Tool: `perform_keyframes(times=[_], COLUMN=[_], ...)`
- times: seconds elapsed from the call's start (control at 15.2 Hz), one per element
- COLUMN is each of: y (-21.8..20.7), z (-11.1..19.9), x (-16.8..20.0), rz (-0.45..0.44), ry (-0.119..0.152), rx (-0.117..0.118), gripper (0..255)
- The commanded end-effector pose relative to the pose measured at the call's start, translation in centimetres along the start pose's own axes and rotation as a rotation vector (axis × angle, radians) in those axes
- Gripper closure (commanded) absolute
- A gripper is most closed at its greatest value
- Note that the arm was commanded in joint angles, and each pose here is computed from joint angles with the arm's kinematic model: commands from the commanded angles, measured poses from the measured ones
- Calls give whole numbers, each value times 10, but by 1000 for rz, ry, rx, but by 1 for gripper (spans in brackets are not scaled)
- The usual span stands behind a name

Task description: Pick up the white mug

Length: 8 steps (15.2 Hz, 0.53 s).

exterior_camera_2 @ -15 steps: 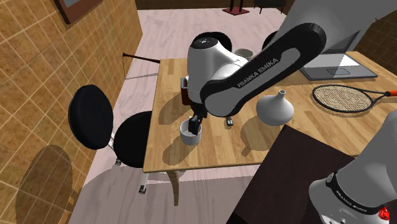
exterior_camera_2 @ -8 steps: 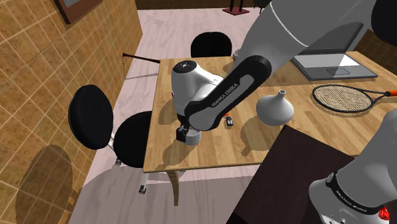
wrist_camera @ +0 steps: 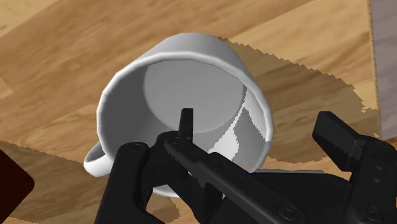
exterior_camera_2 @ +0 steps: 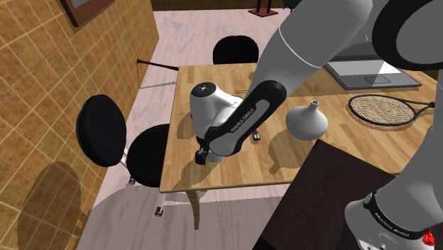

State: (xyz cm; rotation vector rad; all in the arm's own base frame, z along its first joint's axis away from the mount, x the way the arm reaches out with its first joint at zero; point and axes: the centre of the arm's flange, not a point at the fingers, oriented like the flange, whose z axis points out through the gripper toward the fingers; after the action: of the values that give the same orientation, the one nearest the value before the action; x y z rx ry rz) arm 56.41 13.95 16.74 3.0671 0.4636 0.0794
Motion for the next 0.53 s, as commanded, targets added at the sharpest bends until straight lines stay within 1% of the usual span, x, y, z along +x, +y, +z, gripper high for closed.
perform_keyframes(times=[0.0, 0.07, 0.13, 0.46], y=[-1, -1, -1, 0], z=[5, 5, 5, 5], x=[0, 0, 0, 0], rz=[0, 0, 0, 0], ry=[0, 0, 0, 0], rx=[0, 0, 0, 0], gripper=[0, 0, 255, 255])
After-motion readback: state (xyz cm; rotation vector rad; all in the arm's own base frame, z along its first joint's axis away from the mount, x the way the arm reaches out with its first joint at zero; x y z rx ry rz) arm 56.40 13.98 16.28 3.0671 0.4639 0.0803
